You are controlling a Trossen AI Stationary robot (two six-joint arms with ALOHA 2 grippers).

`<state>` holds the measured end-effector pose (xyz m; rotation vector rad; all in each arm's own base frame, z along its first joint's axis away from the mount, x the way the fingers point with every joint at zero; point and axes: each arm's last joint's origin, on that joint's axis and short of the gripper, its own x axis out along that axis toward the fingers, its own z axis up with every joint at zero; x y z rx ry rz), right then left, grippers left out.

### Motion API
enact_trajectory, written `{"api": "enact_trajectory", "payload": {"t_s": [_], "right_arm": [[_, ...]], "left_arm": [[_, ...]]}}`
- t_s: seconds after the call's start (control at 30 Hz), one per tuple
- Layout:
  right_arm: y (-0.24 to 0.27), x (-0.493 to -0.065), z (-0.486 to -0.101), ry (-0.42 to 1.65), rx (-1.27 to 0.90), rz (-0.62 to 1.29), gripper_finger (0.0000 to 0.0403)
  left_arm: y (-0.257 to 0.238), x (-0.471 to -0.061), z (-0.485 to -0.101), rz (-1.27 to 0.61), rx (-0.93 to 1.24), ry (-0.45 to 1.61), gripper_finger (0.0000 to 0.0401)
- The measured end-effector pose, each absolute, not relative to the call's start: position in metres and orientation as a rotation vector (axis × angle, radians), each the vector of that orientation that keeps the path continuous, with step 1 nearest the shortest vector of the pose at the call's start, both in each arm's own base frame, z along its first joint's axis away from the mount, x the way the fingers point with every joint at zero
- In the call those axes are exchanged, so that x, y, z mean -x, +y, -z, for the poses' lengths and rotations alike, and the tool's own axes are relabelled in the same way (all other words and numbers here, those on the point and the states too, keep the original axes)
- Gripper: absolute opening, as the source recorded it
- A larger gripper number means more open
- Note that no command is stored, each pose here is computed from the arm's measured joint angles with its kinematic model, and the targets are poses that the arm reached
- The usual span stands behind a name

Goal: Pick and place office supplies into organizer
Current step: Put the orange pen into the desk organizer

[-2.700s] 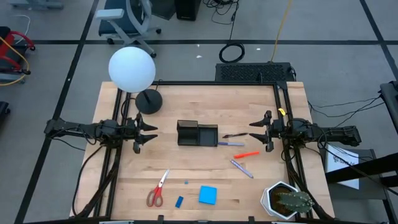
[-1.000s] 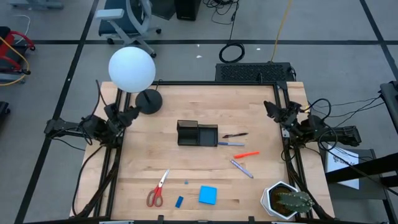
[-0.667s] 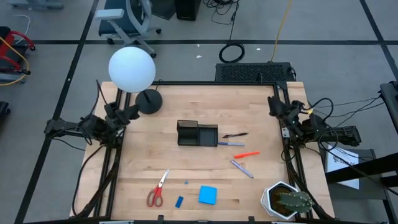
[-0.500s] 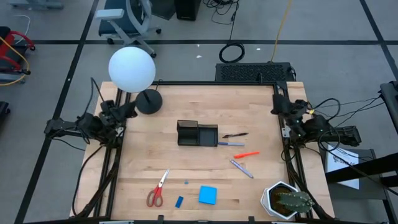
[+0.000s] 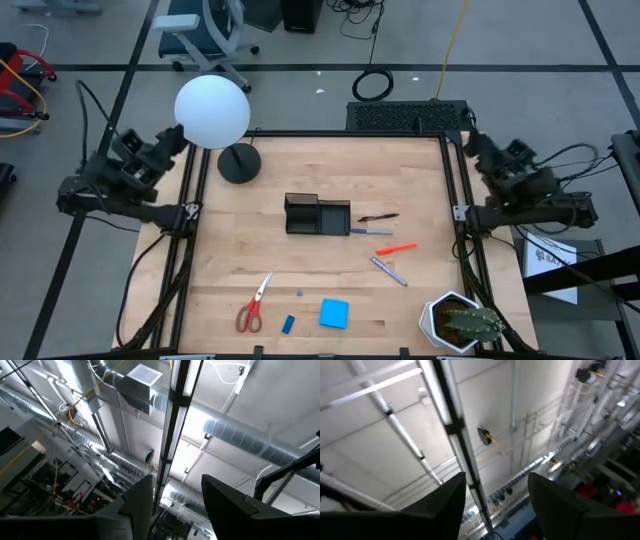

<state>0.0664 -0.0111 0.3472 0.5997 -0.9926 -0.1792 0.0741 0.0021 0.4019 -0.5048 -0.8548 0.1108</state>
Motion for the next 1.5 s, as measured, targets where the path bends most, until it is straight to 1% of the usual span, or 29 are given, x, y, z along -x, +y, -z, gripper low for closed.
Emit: {"api": "enact_trajectory", "payload": {"t_s": [0.17, 0.33, 0.53, 0.7, 0.9, 1.07, 1.2, 1.37, 1.5], "right_arm": [[-0.008, -0.082, -0.407, -0.861, -0.428, 0.179, 0.0208], [-0.009, -0.093, -0.455, -0.568, -0.350, 0.250, 0.0208], [-0.008, -0.110, -0.495, -0.308, -0.309, 0.288, 0.0208], [-0.008, -0.126, -0.512, -0.116, -0.300, 0.314, 0.0208], [-0.007, -0.152, -0.510, 0.188, -0.263, 0.353, 0.0208], [-0.008, -0.174, -0.498, 0.428, -0.246, 0.320, 0.0208], [-0.007, -0.189, -0.477, 0.658, -0.257, 0.271, 0.0208], [-0.006, -0.200, -0.447, 0.934, -0.154, 0.262, 0.0208], [-0.004, -0.210, -0.424, 1.099, -0.119, 0.184, 0.0208]], "left_arm": [[0.000, -0.087, -0.447, -0.118, 0.466, -0.789, 0.0173], [-0.001, -0.095, -0.479, -0.139, 0.435, -0.693, 0.0173], [-0.002, -0.108, -0.503, -0.191, 0.409, -0.531, 0.0173], [-0.002, -0.119, -0.515, -0.211, 0.409, -0.504, 0.0173], [-0.003, -0.128, -0.523, -0.209, 0.426, -0.490, 0.0173], [-0.004, -0.131, -0.522, -0.215, 0.426, -0.481, 0.0173], [-0.003, -0.130, -0.521, -0.230, 0.433, -0.472, 0.0173], [-0.003, -0.130, -0.521, -0.228, 0.437, -0.473, 0.0173], [-0.003, -0.130, -0.521, -0.228, 0.439, -0.472, 0.0172]]}}
